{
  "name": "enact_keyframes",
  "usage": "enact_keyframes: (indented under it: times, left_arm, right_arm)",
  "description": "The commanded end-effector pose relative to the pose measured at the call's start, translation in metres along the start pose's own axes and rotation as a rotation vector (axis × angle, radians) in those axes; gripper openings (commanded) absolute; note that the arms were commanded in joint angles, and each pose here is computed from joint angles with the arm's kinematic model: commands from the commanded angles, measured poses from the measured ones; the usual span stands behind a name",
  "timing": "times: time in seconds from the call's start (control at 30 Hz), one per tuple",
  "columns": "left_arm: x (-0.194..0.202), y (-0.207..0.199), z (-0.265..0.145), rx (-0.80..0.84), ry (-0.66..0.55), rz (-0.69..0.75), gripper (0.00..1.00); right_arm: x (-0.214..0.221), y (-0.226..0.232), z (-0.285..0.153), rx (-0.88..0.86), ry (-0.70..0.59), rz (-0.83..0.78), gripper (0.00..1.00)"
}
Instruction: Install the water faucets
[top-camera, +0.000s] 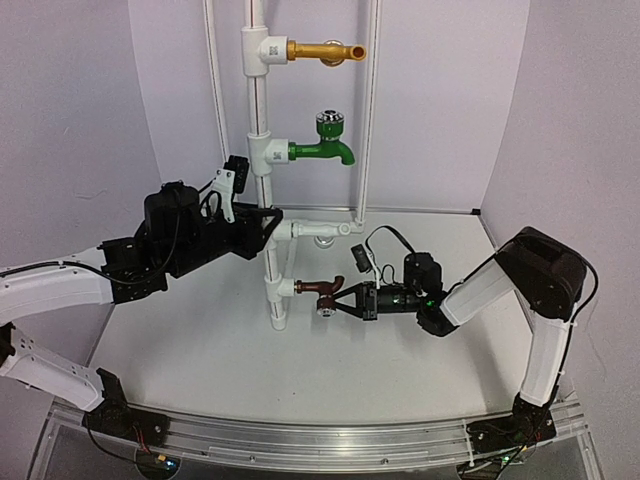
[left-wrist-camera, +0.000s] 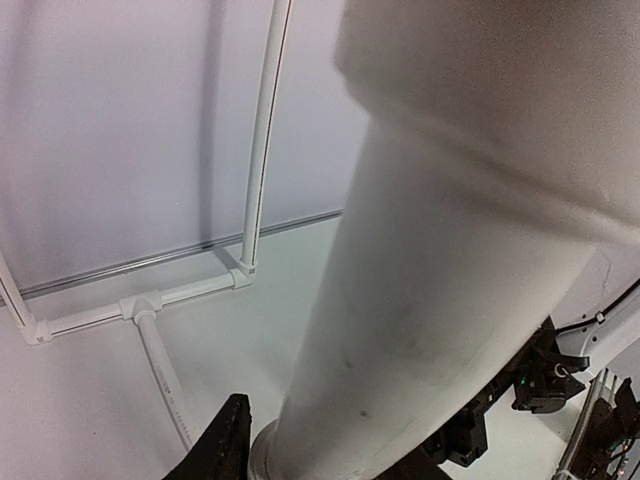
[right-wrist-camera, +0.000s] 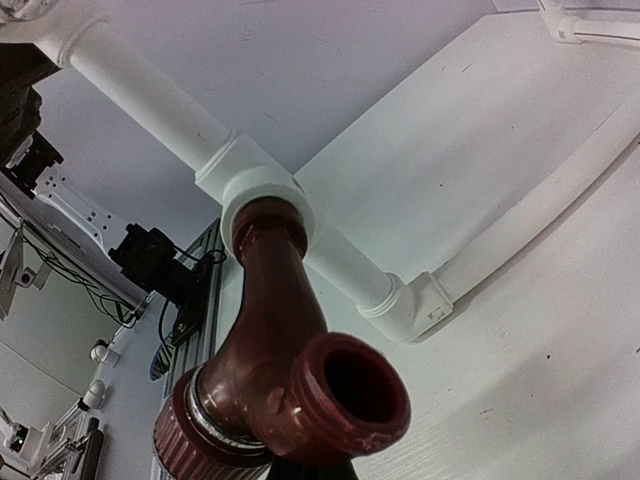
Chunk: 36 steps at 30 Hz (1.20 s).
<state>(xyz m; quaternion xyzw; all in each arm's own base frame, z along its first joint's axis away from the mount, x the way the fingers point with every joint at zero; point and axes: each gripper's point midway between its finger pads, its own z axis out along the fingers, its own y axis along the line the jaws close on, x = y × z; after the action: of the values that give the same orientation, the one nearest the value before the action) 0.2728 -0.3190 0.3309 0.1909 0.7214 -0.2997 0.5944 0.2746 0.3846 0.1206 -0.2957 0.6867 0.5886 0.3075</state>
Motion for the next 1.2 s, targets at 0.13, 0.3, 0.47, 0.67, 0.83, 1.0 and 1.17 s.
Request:
enact_keyframes:
  times: [0.13,0.3,0.47,0.67,0.83,1.0,1.17]
  left_arm:
    - [-0.036,0.003,-0.008,-0.010,-0.103,-0.063,0.00]
    - [-0.038,0.004,-0.008,-0.012,-0.105,-0.064,0.00]
    - [-0.038,0.004,-0.008,-0.012,-0.106,-0.062,0.00]
    - [-0.037,0.006,-0.011,-0.018,-0.106,-0.061,0.00]
    - [-0.037,0.006,-0.010,-0.021,-0.104,-0.059,0.00]
    - [-0.036,0.006,-0.007,-0.017,-0.104,-0.061,0.00]
    - [-0.037,0.005,-0.005,-0.014,-0.103,-0.062,0.00]
  right_arm:
    - [-0.045,0.072,0.002,-0.168,-0.104,-0.157,0.00]
    - [-0.023,0.065,0.009,-0.145,-0.055,-0.131,0.00]
    - [-0.006,0.051,0.014,-0.110,-0.031,-0.100,0.00]
    - [-0.014,0.061,0.012,-0.134,-0.058,-0.127,0.00]
    - [-0.031,0.082,0.007,-0.165,-0.092,-0.165,0.00]
    - [-0.036,0.098,0.001,-0.187,-0.104,-0.179,0.00]
    - [-0.028,0.107,0.002,-0.194,-0.080,-0.193,0.00]
